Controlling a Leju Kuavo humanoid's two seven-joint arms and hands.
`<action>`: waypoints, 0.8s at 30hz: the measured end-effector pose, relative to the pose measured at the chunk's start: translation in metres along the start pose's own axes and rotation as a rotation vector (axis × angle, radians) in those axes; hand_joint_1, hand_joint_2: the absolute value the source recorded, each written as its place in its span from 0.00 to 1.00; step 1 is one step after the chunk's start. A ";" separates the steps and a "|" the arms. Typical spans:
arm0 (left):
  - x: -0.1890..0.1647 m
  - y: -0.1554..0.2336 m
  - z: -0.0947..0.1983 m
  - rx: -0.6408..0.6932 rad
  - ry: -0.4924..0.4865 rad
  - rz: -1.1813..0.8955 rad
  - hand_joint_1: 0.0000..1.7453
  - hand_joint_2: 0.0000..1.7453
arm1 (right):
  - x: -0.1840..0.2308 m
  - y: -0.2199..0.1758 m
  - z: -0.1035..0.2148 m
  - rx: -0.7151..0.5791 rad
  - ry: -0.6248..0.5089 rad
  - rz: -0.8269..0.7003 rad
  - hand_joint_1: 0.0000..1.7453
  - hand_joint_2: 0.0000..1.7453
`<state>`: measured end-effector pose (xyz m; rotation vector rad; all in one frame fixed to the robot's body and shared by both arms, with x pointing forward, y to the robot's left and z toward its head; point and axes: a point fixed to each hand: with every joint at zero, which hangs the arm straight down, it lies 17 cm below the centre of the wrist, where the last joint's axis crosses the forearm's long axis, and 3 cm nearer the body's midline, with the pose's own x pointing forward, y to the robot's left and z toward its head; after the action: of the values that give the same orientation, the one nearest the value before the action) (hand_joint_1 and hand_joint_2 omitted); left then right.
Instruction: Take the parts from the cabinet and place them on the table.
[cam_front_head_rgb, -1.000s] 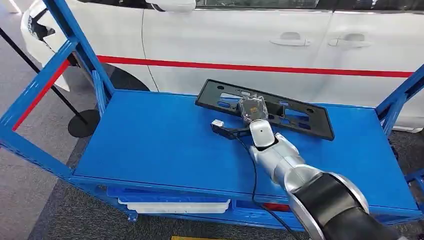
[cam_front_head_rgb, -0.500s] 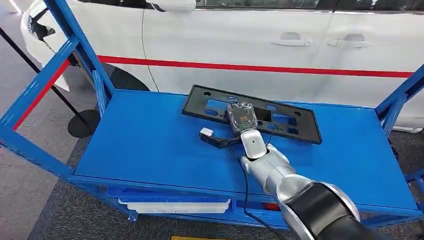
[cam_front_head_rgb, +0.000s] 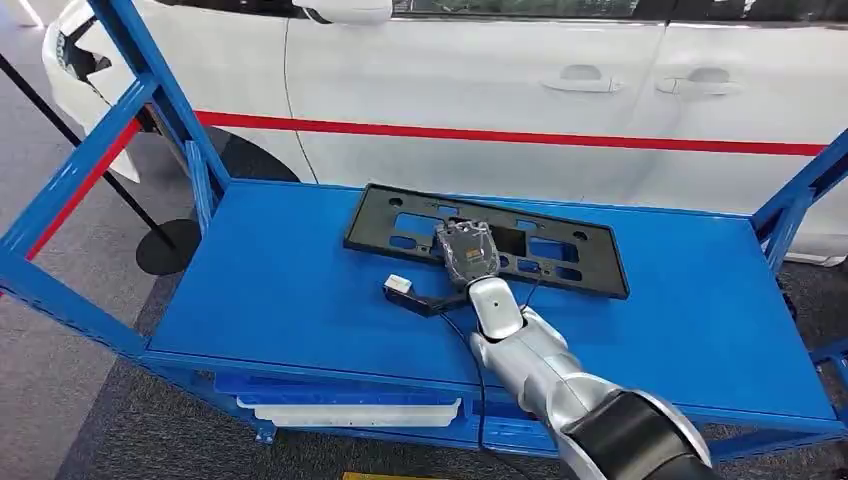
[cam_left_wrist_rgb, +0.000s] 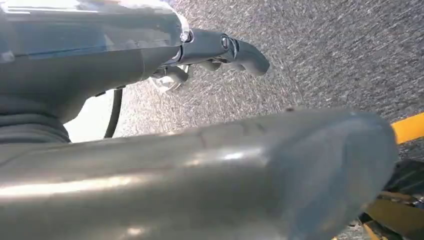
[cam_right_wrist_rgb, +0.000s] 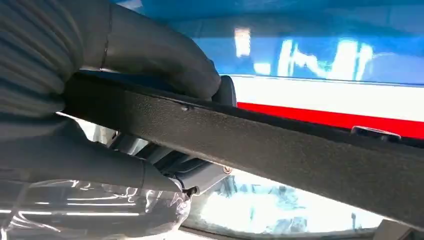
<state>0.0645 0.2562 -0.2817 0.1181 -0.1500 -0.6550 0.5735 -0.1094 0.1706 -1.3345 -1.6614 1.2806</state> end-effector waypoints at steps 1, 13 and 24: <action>-0.001 0.001 0.000 0.000 0.000 0.000 0.00 0.00 | 0.001 0.001 0.002 0.002 -0.002 -0.003 1.00 1.00; 0.001 0.009 -0.001 0.030 -0.017 0.018 0.00 0.00 | 0.006 0.016 0.016 0.029 -0.022 0.003 1.00 1.00; 0.011 0.017 -0.002 0.077 -0.057 0.037 0.00 0.00 | 0.002 0.021 0.020 0.039 -0.023 0.008 1.00 1.00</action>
<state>0.0836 0.2635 -0.2796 0.1701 -0.2314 -0.6159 0.5622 -0.1131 0.1445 -1.3092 -1.6402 1.3311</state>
